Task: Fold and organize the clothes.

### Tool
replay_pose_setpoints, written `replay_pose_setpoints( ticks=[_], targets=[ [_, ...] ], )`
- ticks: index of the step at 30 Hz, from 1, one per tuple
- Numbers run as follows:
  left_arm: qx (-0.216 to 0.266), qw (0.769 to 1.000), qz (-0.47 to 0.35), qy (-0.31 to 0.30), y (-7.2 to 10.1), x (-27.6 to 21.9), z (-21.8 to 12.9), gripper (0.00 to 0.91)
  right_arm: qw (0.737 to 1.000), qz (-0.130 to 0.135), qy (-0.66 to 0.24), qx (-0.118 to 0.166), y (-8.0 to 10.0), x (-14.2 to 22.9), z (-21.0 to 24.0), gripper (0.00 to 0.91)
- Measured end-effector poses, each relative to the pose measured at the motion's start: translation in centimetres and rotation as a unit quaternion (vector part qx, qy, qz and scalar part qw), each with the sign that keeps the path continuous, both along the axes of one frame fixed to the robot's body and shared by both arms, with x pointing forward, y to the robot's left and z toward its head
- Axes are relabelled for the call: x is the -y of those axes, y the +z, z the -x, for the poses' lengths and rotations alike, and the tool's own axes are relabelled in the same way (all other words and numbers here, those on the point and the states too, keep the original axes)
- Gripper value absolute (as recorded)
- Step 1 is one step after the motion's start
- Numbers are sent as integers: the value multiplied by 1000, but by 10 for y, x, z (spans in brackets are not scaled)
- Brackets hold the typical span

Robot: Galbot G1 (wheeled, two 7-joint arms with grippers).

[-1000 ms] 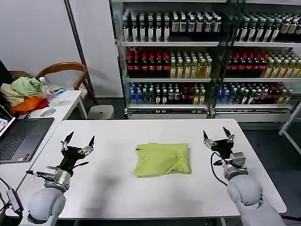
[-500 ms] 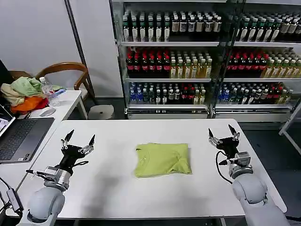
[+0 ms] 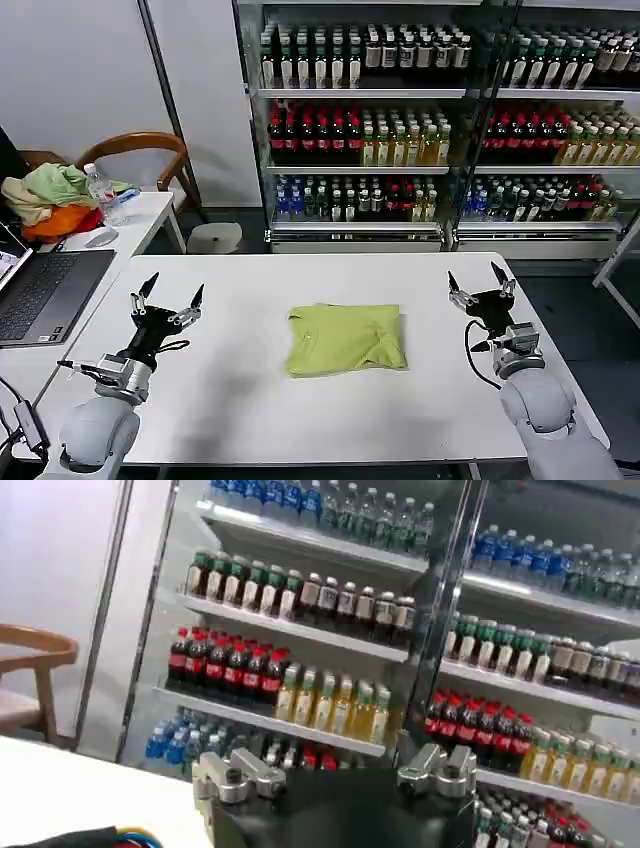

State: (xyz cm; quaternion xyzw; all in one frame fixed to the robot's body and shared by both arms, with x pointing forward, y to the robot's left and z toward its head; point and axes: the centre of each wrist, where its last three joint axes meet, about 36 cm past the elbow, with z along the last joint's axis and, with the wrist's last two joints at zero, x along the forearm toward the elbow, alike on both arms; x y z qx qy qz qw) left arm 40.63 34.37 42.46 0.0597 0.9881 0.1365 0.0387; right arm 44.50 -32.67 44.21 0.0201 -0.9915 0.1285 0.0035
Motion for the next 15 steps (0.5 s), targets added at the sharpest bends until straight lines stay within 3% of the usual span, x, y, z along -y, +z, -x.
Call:
replay_pose_setpoints(
  ticks=[15],
  targets=[
    [15,1000,-16,-7,-1,-2,-1,907,1000,14,3,10,-2,7,4,907]
  ],
)
